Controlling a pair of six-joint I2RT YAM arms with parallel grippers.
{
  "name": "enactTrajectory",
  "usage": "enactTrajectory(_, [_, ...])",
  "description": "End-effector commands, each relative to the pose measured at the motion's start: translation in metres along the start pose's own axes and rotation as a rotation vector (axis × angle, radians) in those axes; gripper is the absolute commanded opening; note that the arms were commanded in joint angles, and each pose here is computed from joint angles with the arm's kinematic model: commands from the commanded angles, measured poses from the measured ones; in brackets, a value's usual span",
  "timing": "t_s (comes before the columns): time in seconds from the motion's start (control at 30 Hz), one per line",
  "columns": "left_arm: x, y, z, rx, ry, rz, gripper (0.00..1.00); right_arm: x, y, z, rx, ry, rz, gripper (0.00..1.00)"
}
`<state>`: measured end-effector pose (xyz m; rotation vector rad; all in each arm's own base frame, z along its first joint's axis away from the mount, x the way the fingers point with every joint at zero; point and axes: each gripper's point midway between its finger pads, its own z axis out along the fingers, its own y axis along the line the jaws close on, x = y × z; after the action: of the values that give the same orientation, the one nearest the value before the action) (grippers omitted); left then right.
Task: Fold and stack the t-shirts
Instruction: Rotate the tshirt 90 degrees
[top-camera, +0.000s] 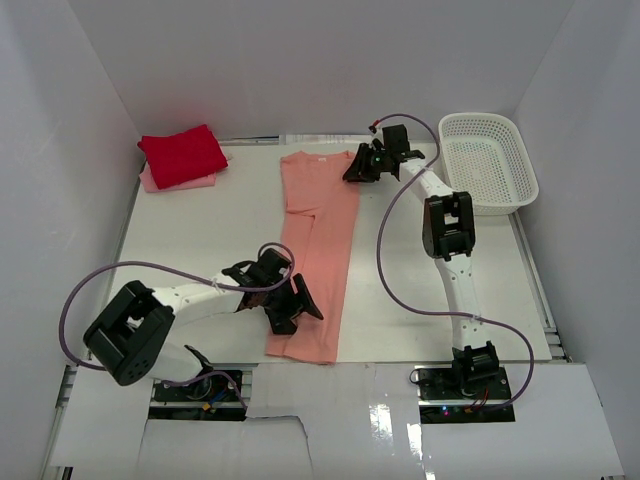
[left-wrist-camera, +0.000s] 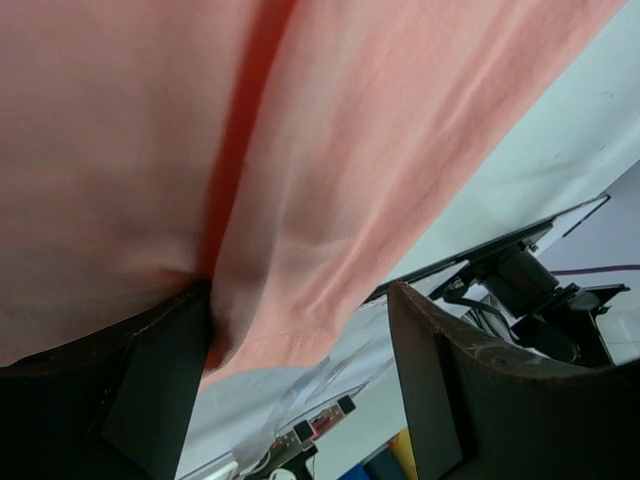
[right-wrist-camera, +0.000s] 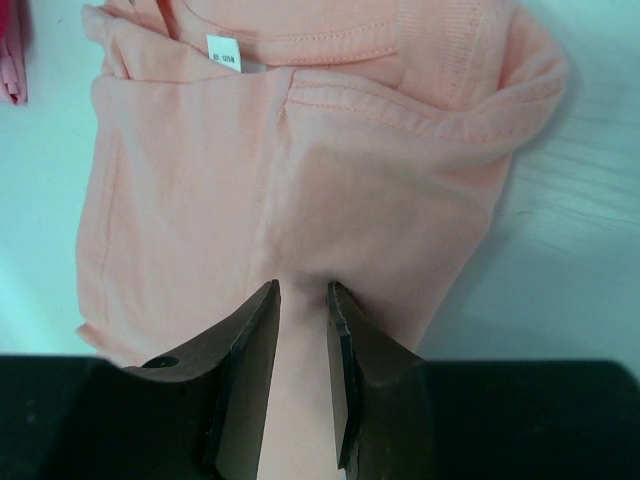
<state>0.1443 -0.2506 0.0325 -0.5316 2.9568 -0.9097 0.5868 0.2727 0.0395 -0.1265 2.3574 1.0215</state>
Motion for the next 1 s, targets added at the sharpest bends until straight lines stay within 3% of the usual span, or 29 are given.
enactTrajectory(0.0, [0.021,0.024,0.021,-0.135,0.031,-0.023,0.81,0.004,0.000,0.013,-0.012,-0.006,0.021,0.33])
enactTrajectory(0.23, [0.052,0.001,0.042,-0.139,0.096,0.022,0.81,-0.003,0.006,0.013,-0.028,-0.016,0.029,0.34])
enactTrajectory(0.43, [0.044,-0.011,0.026,-0.147,0.033,0.062,0.82,-0.011,0.007,0.007,-0.028,-0.034,0.008,0.34])
enactTrajectory(0.63, [-0.002,-0.041,-0.023,-0.158,-0.109,0.160,0.84,-0.055,0.041,-0.027,-0.089,-0.133,-0.064,0.41])
enactTrajectory(0.77, [-0.066,-0.066,-0.083,-0.119,-0.289,0.183,0.85,-0.082,0.090,-0.078,-0.138,-0.202,-0.166,0.54])
enactTrajectory(0.87, [-0.104,-0.092,-0.125,-0.098,-0.402,0.247,0.86,-0.087,0.127,-0.121,-0.166,-0.240,-0.221,0.63])
enactTrajectory(0.97, [-0.133,-0.115,-0.144,-0.062,-0.467,0.333,0.86,-0.052,0.136,-0.147,-0.168,-0.181,-0.192,0.63])
